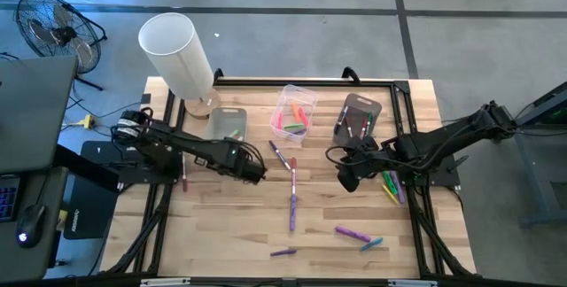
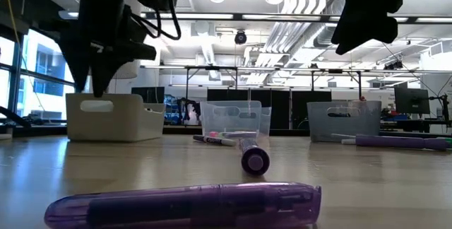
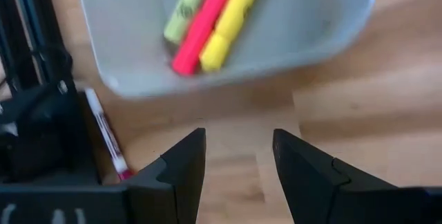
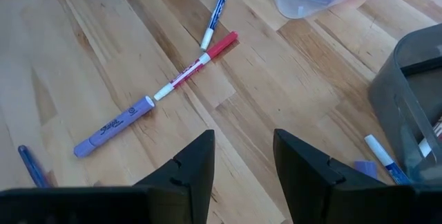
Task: Pick & Place Markers
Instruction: Put the purple marker into the black bin
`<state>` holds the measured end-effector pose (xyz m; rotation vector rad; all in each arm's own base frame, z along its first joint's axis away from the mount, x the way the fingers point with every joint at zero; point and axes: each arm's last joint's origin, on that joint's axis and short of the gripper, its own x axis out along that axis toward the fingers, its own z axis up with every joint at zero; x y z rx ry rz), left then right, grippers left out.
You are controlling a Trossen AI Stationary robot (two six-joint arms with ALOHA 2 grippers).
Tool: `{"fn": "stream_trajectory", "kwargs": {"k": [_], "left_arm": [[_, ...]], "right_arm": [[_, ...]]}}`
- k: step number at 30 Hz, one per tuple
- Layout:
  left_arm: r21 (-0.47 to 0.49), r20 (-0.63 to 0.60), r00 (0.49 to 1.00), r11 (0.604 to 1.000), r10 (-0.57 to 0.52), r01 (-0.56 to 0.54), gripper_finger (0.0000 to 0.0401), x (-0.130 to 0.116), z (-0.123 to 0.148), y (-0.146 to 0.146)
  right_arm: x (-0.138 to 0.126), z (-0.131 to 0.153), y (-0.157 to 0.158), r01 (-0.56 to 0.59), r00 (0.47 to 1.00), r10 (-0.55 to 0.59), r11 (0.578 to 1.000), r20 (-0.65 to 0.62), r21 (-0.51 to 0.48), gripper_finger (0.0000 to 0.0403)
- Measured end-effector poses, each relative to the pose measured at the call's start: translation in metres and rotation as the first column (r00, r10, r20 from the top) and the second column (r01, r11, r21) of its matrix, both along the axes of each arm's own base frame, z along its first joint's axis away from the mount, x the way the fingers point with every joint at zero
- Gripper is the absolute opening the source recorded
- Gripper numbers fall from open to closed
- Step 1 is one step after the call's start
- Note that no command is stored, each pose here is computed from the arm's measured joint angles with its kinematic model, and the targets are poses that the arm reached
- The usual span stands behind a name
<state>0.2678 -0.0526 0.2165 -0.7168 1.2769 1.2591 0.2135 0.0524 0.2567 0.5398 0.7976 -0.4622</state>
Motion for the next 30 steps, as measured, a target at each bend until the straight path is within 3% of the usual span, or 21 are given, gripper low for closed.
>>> {"fn": "stream_trajectory", "kwargs": {"k": [9, 15, 18, 22, 30], "left_arm": [[-0.069, 0.034, 0.998, 0.996, 0.053, -0.05, 0.0165, -0.022, 0.001, -0.063], [-0.043, 0.015, 0.994, 0.993, 0.112, -0.111, 0.0165, -0.041, 0.0, -0.089], [-0.048, -0.018, 0.991, 0.99, 0.132, -0.133, 0.0164, -0.053, -0.01, -0.093], [-0.125, 0.024, 0.988, 0.981, 0.155, -0.151, 0.0152, -0.071, -0.027, -0.091], [-0.17, 0.045, 0.974, 0.963, 0.221, -0.21, 0.0136, -0.104, -0.044, -0.068]], "right_arm": [[0.0, 0.0, 0.0, -0.015, 1.0, 0.015, 1.0, -0.003, -0.011, 0.0137], [0.0, 0.0, 0.0, -0.027, 1.0, 0.027, 0.999, -0.005, -0.02, 0.0137], [0.0, 0.0, 0.0, -0.027, 1.0, 0.027, 0.999, -0.004, -0.02, 0.0137], [0.0, 0.0, 0.0, -0.023, 1.0, 0.023, 1.0, -0.003, -0.017, 0.0137], [0.001, 0.001, 0.0, 0.001, 1.0, -0.001, 1.0, 0.014, -0.004, 0.0137]]}}
